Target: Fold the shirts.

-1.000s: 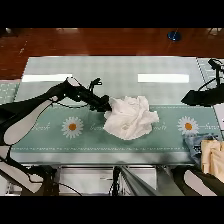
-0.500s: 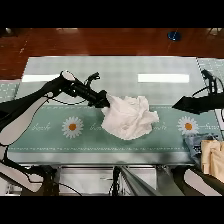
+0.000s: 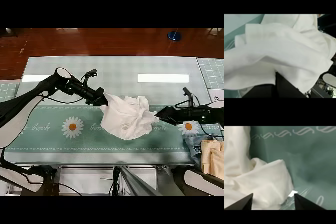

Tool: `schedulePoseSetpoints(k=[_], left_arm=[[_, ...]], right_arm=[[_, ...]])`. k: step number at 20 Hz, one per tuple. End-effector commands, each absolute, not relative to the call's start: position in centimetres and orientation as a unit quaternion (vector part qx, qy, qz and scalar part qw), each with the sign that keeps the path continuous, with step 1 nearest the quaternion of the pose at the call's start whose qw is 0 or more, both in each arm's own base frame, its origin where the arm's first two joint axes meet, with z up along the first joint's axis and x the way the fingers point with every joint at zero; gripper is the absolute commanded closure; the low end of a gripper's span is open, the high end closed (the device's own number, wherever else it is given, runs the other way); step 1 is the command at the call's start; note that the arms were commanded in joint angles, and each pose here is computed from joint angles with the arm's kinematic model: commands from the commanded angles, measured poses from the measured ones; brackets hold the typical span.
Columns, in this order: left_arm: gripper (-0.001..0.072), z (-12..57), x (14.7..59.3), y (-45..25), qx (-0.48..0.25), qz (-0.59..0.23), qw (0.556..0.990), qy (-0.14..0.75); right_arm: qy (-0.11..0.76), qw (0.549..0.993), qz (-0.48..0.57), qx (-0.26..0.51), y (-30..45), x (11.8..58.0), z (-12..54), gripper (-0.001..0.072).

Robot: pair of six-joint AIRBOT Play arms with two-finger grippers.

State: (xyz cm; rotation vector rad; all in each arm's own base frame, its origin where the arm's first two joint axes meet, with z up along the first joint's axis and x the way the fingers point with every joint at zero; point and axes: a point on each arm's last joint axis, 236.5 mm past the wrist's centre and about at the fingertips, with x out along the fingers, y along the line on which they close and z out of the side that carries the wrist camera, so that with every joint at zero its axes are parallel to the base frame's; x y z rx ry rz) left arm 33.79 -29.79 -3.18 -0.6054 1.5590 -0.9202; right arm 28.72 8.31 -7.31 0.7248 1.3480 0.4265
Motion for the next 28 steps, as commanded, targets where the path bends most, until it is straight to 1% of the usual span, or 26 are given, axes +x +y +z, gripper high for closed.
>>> schedulePoseSetpoints(k=[1, 3, 4, 5, 6, 8, 10, 12, 14, 16, 19, 22, 24, 26, 28], left_arm=[[0.0686, -2.5, 33.9, -29.8, -0.249, -0.407, 0.586, 0.655], [0.0687, -1.1, 34.5, -29.8, -0.238, -0.422, 0.6, 0.636], [0.0687, 0.2, 35.0, -29.7, -0.234, -0.429, 0.612, 0.622], [0.0687, 1.9, 35.7, -29.5, -0.231, -0.435, 0.626, 0.605], [0.0688, 4.5, 36.6, -29.2, -0.225, -0.443, 0.647, 0.578], [0.0688, 11.4, 38.0, -27.9, -0.206, -0.463, 0.699, 0.505], [0.0688, 20.3, 38.3, -25.7, -0.182, -0.473, 0.758, 0.41], [0.0688, 29.3, 36.8, -22.8, -0.147, -0.466, 0.817, 0.305], [0.0689, 36.6, 33.6, -19.8, -0.101, -0.439, 0.868, 0.209], [0.0689, 40.9, 29.8, -17.0, -0.055, -0.387, 0.908, 0.148], [0.0689, 42.5, 24.9, -12.6, -0.032, -0.277, 0.951, 0.133], [0.0689, 42.4, 20.7, -10.0, -0.004, -0.217, 0.967, 0.133], [0.0689, 40.2, 18.8, -8.2, 0.001, -0.179, 0.968, 0.177], [0.0689, 37.1, 17.1, -7.7, -0.016, -0.166, 0.954, 0.248], [0.0689, 34.2, 16.2, -8.1, -0.045, -0.168, 0.935, 0.31]], right_arm=[[0.607, 0.706, 0.189, 0.312, 11.3, 29.5, -9.2, 0.0242], [0.604, 0.709, 0.203, 0.301, 13.0, 29.8, -8.9, 0.0689], [0.596, 0.71, 0.218, 0.305, 13.5, 30.2, -7.7, 0.069], [0.58, 0.72, 0.235, 0.299, 13.5, 30.9, -6.0, 0.0691], [0.554, 0.739, 0.25, 0.29, 13.2, 31.9, -3.3, 0.0691], [0.472, 0.798, 0.266, 0.262, 11.4, 34.3, 4.4, 0.0691], [0.361, 0.872, 0.254, 0.213, 8.6, 35.7, 14.0, 0.0692], [0.261, 0.931, 0.209, 0.149, 5.4, 35.1, 22.8, 0.0692], [0.194, 0.963, 0.162, 0.092, 3.4, 33.3, 29.4, 0.0692], [0.143, 0.979, 0.127, 0.064, 2.6, 31.6, 34.1, 0.0692], [0.105, 0.988, 0.091, 0.063, 2.1, 29.3, 38.4, 0.0692], [0.092, 0.992, 0.073, 0.054, 2.1, 27.2, 40.6, 0.0692], [0.111, 0.992, 0.049, 0.04, 1.5, 25.7, 40.3, 0.0692], [0.148, 0.988, 0.028, 0.032, 0.8, 24.4, 38.8, 0.0692], [0.221, 0.974, 0.036, 0.039, 1.2, 23.5, 35.5, 0.0692]])
